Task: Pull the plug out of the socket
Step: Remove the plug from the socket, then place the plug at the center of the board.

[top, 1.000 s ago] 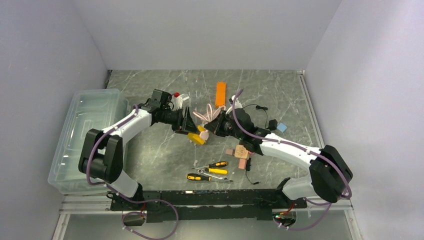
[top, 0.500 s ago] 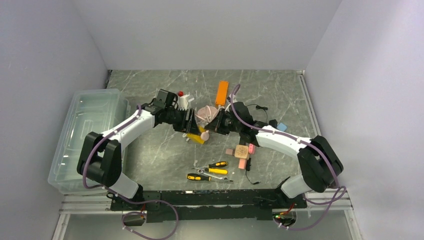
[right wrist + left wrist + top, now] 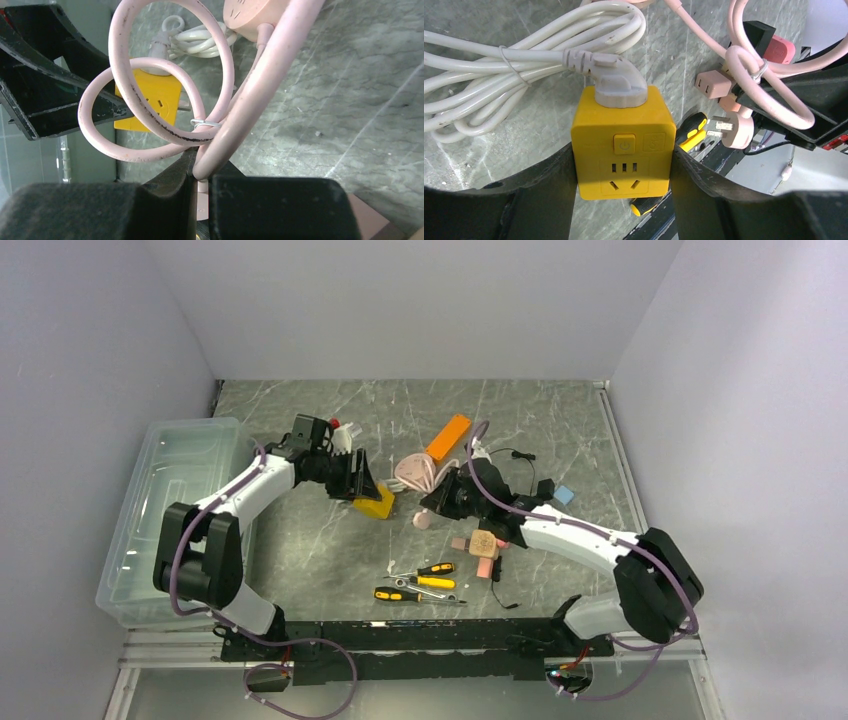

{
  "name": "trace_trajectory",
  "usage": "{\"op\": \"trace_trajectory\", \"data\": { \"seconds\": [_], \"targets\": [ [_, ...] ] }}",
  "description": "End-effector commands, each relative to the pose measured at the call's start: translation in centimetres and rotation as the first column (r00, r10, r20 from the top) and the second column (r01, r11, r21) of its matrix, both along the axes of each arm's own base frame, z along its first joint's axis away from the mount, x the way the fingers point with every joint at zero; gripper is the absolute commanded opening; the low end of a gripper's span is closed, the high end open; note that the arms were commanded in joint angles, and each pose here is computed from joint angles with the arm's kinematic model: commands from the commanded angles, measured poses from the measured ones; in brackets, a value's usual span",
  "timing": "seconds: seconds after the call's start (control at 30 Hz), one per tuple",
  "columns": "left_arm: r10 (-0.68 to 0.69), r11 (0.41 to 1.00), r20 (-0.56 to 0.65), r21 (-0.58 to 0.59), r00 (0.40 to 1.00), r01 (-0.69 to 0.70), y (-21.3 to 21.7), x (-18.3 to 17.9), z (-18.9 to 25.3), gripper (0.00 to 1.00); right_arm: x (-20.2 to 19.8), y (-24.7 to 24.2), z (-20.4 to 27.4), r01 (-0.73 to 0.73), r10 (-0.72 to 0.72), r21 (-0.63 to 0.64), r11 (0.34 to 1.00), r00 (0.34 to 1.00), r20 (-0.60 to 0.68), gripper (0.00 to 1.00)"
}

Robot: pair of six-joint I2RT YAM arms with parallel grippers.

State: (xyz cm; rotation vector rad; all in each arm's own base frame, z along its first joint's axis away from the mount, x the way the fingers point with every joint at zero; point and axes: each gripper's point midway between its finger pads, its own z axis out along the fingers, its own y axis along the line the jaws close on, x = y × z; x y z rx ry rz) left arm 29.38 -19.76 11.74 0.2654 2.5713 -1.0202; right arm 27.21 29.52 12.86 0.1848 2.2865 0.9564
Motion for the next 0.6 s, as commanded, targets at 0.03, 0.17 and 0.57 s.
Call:
{"op": "trace_trajectory", "data": {
  "seconds": [0.03, 0.17, 0.57],
  "targets": [
    [-0.019, 0.998, 0.038, -0.064, 0.999, 0.022, -0.9, 0.1, 1.7, 0.0, 1.4, -1.3, 3.4, 0.076, -0.077, 0.016, 0.997, 0.99, 0.118, 0.0],
    [-0.001, 0.993, 0.032, -0.12, 0.999, 0.005, -0.7, 0.5, 2.3, 0.0, 2.0, -2.5, 5.8, 0.11, -0.105, -0.016, 0.994, 0.975, 0.198, 0.0],
    [0.091, 0.993, 0.093, -0.085, 0.992, -0.083, 1.8, 1.6, 3.5, 0.0, 4.2, -10.2, 12.7, 0.294, -0.219, -0.15, 0.944, 0.897, 0.384, 0.0]
  ]
}}
